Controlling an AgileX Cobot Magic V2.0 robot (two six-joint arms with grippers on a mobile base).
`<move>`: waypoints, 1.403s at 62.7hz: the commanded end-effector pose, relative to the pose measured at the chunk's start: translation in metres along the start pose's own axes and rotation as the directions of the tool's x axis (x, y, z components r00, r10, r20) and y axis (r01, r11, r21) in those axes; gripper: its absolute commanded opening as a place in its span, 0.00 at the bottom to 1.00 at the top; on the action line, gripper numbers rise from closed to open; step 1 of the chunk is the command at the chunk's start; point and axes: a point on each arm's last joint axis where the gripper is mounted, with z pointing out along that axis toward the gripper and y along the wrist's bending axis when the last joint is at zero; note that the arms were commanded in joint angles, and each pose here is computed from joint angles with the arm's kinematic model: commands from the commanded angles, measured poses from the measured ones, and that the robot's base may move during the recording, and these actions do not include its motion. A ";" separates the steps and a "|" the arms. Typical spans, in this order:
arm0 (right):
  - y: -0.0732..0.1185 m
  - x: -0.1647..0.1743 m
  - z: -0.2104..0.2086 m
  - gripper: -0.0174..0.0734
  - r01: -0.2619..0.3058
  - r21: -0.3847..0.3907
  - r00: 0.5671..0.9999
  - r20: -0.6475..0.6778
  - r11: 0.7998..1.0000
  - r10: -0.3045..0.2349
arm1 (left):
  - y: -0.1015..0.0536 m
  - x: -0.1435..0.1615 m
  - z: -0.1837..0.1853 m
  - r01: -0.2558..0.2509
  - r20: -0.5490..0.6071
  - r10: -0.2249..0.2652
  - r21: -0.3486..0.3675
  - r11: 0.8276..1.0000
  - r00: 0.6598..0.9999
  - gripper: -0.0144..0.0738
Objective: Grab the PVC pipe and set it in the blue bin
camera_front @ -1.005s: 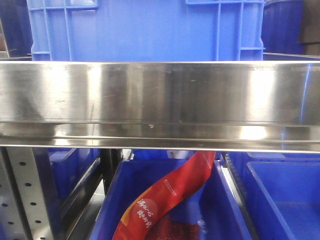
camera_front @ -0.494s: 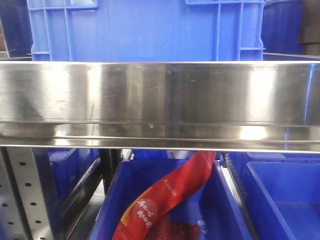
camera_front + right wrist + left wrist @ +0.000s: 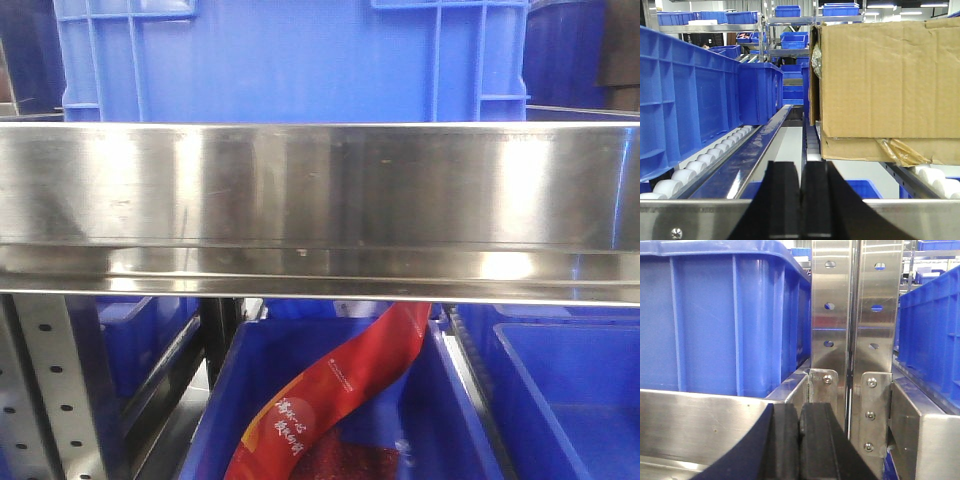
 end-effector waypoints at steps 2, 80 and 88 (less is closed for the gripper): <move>0.000 0.000 0.000 0.01 -0.003 0.007 1.000 0.005 1.000 0.003 | 0.000 -0.002 0.000 0.001 0.016 -0.001 0.006 1.000 1.000 0.04; 0.000 0.000 0.000 0.01 -0.003 0.007 1.000 0.005 1.000 0.003 | 0.000 -0.002 0.000 0.001 0.016 -0.001 0.006 1.000 1.000 0.04; 0.000 0.000 0.000 0.01 -0.003 0.007 1.000 0.005 1.000 0.003 | 0.000 -0.002 0.000 0.001 0.016 -0.001 0.006 1.000 1.000 0.04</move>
